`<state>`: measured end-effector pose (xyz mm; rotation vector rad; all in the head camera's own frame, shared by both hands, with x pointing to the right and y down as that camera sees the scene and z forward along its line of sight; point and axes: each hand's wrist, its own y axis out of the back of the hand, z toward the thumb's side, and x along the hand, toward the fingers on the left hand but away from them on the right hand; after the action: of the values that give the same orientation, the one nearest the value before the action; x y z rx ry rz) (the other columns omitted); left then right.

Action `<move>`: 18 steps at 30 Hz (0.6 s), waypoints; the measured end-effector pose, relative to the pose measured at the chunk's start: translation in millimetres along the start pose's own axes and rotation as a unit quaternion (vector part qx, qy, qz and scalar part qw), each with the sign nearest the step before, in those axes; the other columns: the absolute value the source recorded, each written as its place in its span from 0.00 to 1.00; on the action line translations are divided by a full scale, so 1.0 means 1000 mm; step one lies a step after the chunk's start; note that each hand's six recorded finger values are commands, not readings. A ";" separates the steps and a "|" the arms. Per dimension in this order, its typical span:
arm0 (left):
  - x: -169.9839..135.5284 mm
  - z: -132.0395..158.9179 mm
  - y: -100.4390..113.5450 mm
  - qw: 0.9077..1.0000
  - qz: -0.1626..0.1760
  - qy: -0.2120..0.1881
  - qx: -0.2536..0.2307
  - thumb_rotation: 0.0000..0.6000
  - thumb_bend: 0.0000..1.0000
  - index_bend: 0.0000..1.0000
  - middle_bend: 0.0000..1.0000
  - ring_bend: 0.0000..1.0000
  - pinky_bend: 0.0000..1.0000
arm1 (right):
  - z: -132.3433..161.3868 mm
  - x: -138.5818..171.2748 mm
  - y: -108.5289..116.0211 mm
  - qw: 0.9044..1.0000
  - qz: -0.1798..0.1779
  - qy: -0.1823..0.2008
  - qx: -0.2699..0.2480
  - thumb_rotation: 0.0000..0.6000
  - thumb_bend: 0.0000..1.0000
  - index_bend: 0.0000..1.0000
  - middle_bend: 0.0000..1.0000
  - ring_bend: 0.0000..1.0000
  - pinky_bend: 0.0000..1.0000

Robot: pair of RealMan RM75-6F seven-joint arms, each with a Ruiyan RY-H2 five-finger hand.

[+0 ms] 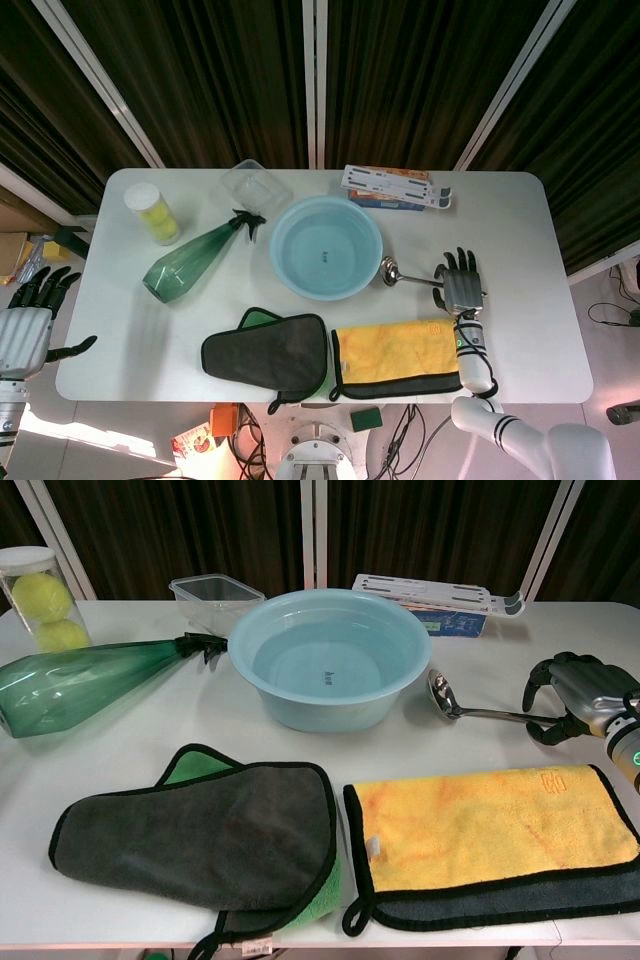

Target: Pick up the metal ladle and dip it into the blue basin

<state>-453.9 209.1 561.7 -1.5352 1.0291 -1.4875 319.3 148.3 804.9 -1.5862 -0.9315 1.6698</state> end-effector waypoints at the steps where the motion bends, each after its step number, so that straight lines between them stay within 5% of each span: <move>1: 0.000 0.000 0.000 1.000 0.000 0.000 0.000 0.86 0.00 0.15 0.11 0.04 0.17 | 0.000 0.000 0.000 1.000 0.000 0.000 0.000 1.00 0.40 0.50 0.14 0.00 0.00; 18: 0.001 -0.001 -0.002 1.000 -0.004 0.003 -0.001 0.87 0.00 0.15 0.11 0.04 0.17 | -0.001 -0.002 -0.002 1.000 0.004 -0.004 0.002 1.00 0.44 0.57 0.16 0.00 0.00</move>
<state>-454.9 208.9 563.5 -1.5399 1.0282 -1.4978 320.2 147.8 807.9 -1.5836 -0.9253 1.6836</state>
